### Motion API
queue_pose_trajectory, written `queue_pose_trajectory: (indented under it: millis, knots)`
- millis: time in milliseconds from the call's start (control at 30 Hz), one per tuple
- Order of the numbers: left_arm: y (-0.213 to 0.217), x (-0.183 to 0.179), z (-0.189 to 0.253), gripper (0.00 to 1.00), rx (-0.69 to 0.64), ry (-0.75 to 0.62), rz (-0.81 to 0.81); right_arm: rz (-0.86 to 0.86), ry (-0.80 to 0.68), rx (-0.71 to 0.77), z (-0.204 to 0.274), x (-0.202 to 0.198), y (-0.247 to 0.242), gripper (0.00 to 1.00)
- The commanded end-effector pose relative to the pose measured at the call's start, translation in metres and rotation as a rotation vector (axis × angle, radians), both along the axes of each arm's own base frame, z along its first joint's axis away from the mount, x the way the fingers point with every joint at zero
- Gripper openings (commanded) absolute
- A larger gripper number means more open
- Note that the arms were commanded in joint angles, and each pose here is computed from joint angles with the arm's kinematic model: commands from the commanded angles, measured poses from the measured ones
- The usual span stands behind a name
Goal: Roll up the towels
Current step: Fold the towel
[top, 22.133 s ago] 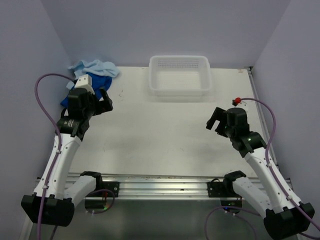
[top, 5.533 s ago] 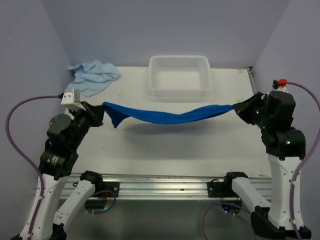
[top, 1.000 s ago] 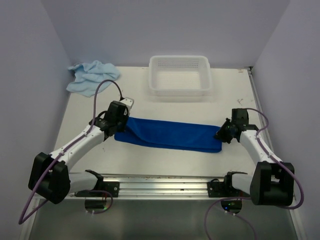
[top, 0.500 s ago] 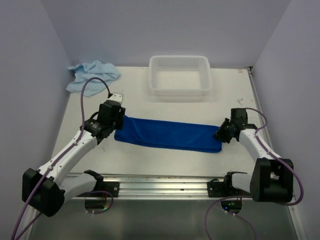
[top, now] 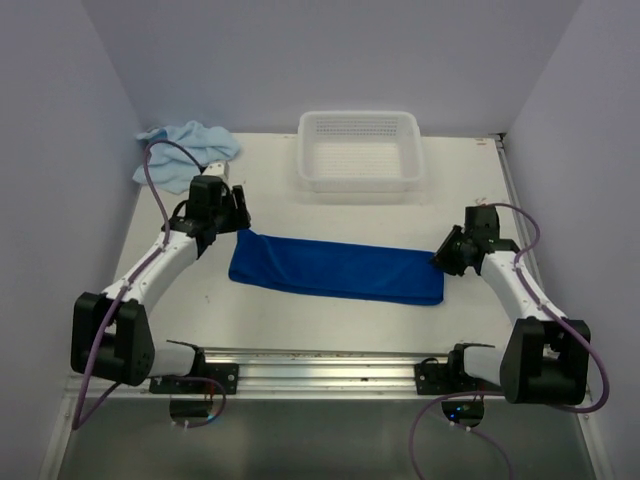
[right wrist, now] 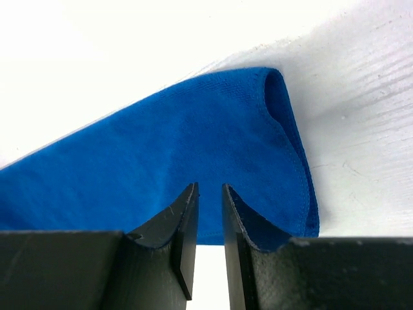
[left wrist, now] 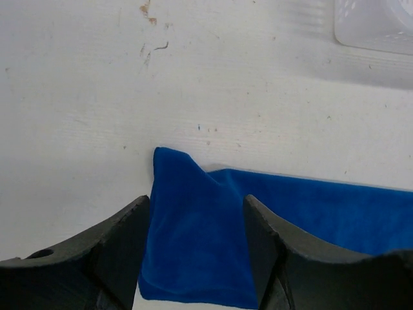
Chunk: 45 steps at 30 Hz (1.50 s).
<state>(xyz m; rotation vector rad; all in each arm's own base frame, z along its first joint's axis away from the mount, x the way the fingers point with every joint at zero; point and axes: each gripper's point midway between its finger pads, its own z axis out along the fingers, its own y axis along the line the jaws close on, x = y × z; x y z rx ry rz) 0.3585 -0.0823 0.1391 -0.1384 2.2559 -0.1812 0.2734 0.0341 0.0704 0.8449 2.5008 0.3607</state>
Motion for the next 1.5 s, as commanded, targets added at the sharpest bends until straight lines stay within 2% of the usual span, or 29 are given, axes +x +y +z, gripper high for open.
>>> queue_pose_trajectory:
  millis: [0,100,200,233,333,500,867,1233,1367,1400,1467]
  knots:
    - [-0.016,0.029,0.014,0.62,-0.236,-0.056,-0.033,0.011,-0.015,-0.027,0.009,0.009,-0.003,0.24]
    - [-0.014,0.036,-0.003,0.59,-0.324,-0.012,-0.033,0.014,-0.001,-0.016,0.003,0.010,-0.002,0.23]
    - [-0.002,0.041,-0.021,0.52,-0.376,0.014,-0.011,0.016,0.018,-0.014,-0.006,0.010,-0.001,0.21]
    - [0.000,0.041,-0.026,0.48,-0.383,0.020,-0.009,0.015,0.025,-0.014,-0.009,0.008,-0.002,0.21]
    - [0.002,0.038,-0.049,0.45,-0.388,0.079,0.007,0.017,0.038,-0.009,-0.017,0.010,-0.001,0.20]
    - [0.007,0.043,-0.071,0.40,-0.375,0.100,0.035,0.013,0.071,-0.016,-0.028,0.008,-0.002,0.18]
    - [0.023,0.038,-0.108,0.38,-0.335,0.161,0.106,0.002,0.169,-0.061,-0.052,-0.001,-0.011,0.17]
    - [0.015,0.045,-0.117,0.33,-0.387,0.163,0.098,0.015,0.177,-0.062,-0.056,0.000,-0.010,0.17]
    - [0.014,0.045,-0.119,0.21,-0.387,0.166,0.091,0.018,0.186,-0.066,-0.058,-0.002,-0.011,0.17]
    - [0.015,0.046,-0.118,0.11,-0.382,0.164,0.085,0.016,0.186,-0.067,-0.059,-0.003,-0.012,0.17]
    - [0.015,0.044,-0.119,0.01,-0.374,0.174,0.080,0.018,0.191,-0.071,-0.060,-0.004,-0.012,0.17]
